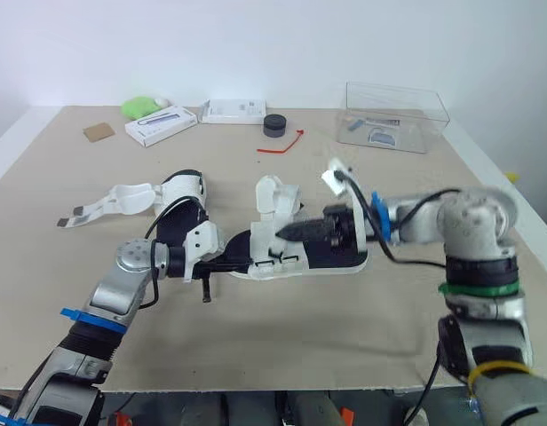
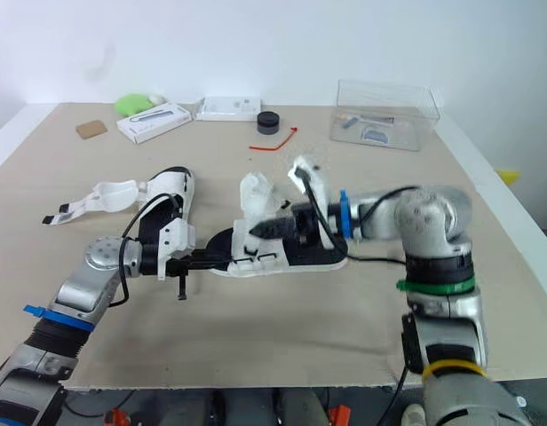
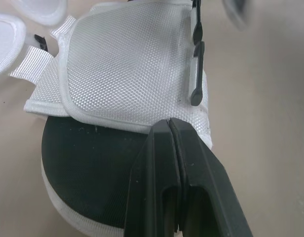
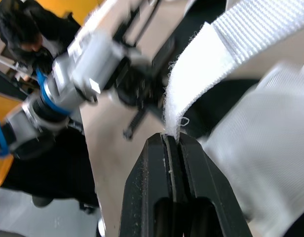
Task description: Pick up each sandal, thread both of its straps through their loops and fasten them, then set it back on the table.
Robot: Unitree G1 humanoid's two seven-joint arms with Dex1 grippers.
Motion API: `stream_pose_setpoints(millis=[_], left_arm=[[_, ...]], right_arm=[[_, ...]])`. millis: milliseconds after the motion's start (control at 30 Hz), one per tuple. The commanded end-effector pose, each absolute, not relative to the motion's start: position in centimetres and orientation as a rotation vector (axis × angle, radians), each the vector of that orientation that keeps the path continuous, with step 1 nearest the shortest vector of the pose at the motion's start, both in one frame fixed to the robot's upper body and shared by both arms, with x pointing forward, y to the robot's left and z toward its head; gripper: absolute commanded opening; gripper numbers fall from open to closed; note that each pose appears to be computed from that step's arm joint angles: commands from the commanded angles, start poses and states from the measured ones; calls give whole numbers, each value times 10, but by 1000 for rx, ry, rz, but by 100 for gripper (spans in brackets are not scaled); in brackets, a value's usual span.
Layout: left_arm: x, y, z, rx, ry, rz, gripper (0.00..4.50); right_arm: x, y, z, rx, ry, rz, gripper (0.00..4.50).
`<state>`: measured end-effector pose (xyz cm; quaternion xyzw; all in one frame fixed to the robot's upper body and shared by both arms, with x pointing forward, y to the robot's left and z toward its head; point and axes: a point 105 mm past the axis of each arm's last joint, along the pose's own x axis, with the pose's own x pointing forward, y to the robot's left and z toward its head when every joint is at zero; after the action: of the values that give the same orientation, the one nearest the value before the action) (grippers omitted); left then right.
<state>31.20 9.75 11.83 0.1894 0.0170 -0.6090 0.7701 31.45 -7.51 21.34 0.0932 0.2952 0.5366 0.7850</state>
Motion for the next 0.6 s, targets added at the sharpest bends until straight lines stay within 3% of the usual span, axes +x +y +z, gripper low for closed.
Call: stream_pose_setpoints(millis=[33, 600], left_arm=[[312, 95, 124, 430, 8, -1332, 0], [310, 96, 119, 442, 16, -1339, 0]], right_arm=[[326, -79, 222, 189, 628, 1132, 8], [320, -83, 214, 257, 779, 1173, 8]])
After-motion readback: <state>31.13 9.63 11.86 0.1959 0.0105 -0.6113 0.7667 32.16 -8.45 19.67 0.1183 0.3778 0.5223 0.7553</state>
